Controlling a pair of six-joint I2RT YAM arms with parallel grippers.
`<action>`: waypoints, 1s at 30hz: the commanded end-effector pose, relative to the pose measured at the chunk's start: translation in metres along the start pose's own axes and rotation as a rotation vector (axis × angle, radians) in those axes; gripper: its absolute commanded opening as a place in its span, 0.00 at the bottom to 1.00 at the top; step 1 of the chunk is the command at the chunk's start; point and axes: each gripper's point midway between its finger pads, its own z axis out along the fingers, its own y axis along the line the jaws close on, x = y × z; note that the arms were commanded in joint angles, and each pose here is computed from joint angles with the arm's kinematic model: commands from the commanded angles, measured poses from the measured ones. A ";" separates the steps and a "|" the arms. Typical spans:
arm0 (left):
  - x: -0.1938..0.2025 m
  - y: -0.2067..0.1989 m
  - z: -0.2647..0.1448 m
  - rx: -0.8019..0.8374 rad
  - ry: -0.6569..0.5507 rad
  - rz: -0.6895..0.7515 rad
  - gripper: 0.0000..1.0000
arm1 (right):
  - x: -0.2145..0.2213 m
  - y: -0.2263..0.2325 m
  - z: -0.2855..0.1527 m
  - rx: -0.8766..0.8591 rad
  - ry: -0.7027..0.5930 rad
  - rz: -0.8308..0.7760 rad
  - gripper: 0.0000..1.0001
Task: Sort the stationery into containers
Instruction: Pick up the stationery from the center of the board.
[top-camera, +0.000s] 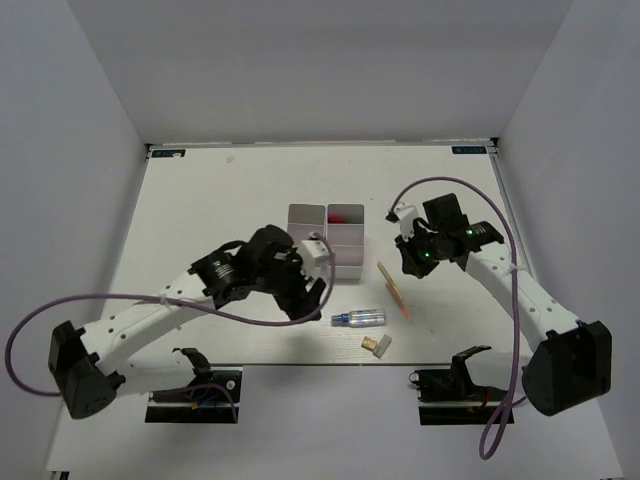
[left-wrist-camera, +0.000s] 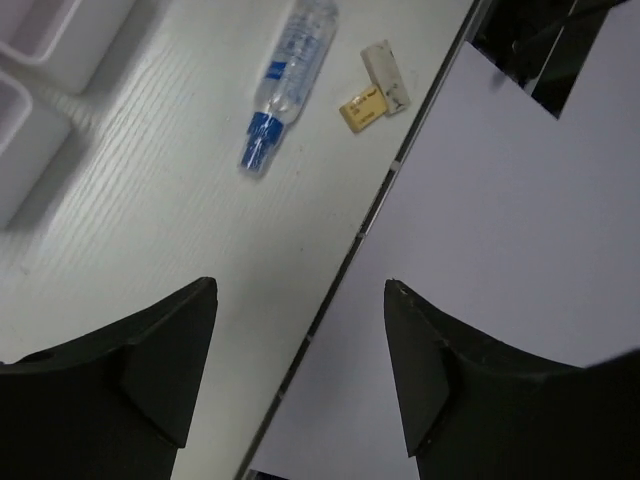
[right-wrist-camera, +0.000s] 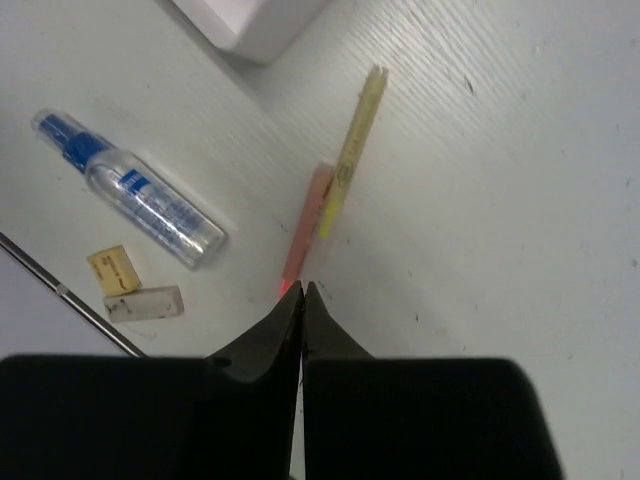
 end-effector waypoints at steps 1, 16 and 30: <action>-0.004 -0.002 0.000 -0.061 0.110 0.208 0.77 | -0.004 -0.013 -0.023 0.113 -0.103 0.043 0.00; -0.001 0.000 0.066 -0.103 0.282 0.403 0.76 | 0.007 -0.001 -0.030 0.051 -0.276 0.032 0.64; -0.018 -0.015 0.128 0.019 0.261 0.430 0.76 | 0.018 -0.012 -0.034 0.109 -0.280 0.034 0.73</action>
